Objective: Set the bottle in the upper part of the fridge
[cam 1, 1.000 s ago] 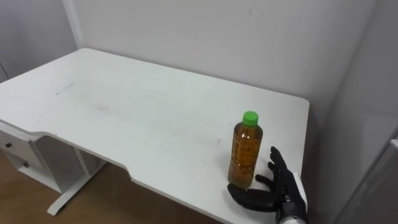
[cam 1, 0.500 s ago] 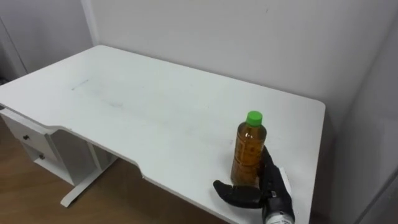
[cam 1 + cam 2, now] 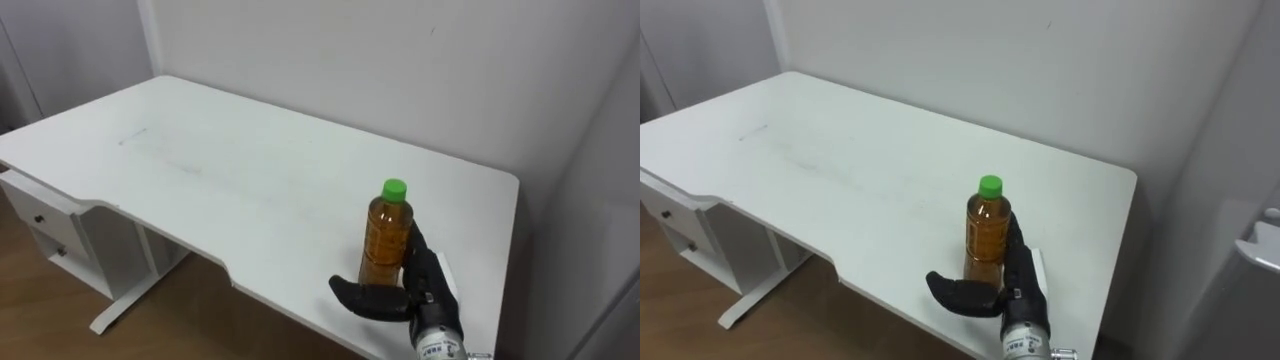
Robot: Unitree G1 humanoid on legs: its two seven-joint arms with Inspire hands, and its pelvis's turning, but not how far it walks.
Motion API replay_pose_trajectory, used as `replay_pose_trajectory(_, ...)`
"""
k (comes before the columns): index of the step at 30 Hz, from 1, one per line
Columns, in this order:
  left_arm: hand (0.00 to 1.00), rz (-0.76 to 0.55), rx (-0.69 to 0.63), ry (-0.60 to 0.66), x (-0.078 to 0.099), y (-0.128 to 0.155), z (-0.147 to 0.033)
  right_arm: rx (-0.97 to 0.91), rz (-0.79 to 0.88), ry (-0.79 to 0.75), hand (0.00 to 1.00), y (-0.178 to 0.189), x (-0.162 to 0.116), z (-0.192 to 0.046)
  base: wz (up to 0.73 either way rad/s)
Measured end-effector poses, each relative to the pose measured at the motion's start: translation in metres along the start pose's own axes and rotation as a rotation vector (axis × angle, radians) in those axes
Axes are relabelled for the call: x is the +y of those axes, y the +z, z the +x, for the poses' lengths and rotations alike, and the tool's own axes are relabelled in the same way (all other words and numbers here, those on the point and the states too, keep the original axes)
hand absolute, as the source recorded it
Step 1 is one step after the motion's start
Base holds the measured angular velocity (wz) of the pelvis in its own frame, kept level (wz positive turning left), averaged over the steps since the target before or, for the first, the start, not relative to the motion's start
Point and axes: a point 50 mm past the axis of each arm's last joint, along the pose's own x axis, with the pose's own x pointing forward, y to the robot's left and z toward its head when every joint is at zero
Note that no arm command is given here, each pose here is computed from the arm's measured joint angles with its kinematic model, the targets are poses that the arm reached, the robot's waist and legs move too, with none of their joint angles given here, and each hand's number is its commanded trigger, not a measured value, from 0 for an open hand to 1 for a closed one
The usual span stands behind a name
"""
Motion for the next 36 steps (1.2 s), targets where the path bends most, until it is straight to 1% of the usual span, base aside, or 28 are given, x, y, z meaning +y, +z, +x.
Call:
replay_pose_trajectory(16, 0.00, 0.003, -0.008, 0.006, 0.001, 0.006, 0.002, 0.026, 0.026, -0.025, 0.00, -0.003, -0.005, 0.001, 0.00)
replay_pose_trajectory(20, 0.00, -0.007, -0.016, 0.010, 0.000, 0.009, 0.003, 0.084, 0.029, -0.061, 0.00, -0.015, -0.013, 0.001, 0.00)
replay_pose_trajectory(26, 0.00, -0.008, -0.033, 0.013, 0.001, 0.016, 0.005, 0.105, 0.154, -0.138, 0.00, -0.012, -0.024, 0.010, 0.00)
replay_pose_trajectory(30, 0.00, -0.001, -0.028, 0.012, 0.001, 0.013, 0.005, 0.116, 0.192, -0.177, 0.00, -0.014, -0.037, 0.014, 0.01)
replay_pose_trajectory(36, 0.00, 0.015, -0.011, 0.005, 0.000, 0.006, 0.002, 0.118, 0.201, -0.197, 0.00, -0.014, -0.046, 0.016, 0.02)
